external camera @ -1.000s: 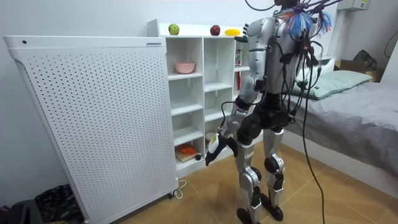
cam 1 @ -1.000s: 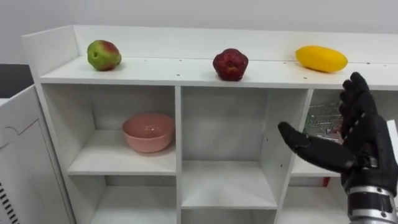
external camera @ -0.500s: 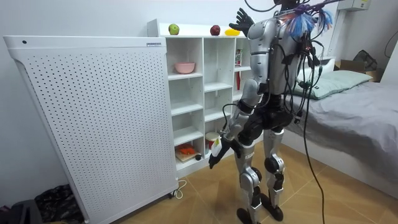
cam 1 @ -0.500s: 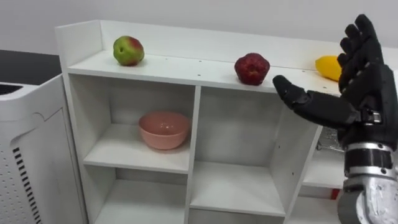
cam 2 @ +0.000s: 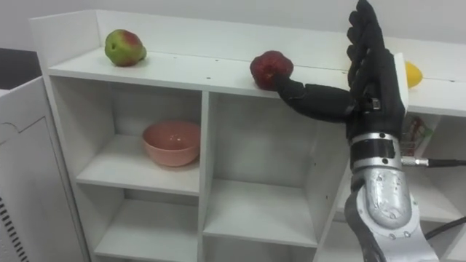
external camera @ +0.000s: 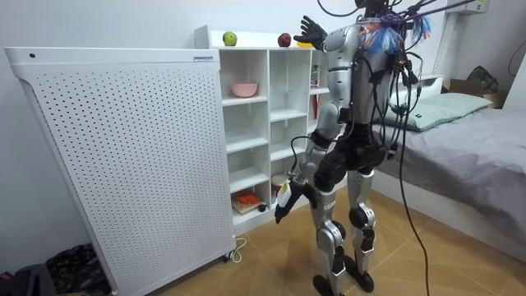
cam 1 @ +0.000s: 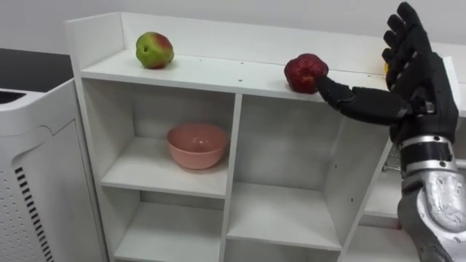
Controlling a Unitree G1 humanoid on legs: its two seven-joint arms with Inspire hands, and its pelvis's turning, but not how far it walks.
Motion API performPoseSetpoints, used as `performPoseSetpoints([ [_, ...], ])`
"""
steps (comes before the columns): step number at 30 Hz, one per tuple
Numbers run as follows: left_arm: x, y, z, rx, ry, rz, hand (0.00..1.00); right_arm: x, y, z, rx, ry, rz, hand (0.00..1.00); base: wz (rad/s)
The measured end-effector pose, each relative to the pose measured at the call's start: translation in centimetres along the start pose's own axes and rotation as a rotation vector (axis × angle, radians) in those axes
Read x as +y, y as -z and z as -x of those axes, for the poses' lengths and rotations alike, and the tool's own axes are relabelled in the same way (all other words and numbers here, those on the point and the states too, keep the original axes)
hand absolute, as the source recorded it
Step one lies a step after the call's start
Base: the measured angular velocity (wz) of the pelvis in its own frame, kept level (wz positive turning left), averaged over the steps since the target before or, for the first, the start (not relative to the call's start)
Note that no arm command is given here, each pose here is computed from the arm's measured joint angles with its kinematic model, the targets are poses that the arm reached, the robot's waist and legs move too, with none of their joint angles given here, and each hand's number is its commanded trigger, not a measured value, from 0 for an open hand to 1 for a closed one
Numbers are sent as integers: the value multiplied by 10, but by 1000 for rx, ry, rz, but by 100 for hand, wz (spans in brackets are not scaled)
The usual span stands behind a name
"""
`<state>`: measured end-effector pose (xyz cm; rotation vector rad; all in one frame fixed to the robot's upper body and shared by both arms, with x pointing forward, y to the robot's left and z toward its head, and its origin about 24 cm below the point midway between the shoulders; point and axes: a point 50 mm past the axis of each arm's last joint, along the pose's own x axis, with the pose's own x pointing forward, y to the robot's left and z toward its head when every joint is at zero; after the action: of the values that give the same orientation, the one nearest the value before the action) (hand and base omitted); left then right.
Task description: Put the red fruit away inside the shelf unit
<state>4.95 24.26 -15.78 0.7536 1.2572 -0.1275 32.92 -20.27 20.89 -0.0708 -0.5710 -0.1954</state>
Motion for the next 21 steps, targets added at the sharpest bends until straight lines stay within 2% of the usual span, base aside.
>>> performPoseSetpoints([
  [5, 8, 1, 0, -7, -24, -6, 0, -3, 6, -4, 38, 7, 24, 0, 4],
  [13, 6, 6, 2, 1, -2, -8, 0, -4, 5, -7, 40, -16, 17, 0, 5],
  [21, 9, 10, 2, 6, 3, -15, 0, 0, 4, -20, 51, -29, -2, 0, 2],
])
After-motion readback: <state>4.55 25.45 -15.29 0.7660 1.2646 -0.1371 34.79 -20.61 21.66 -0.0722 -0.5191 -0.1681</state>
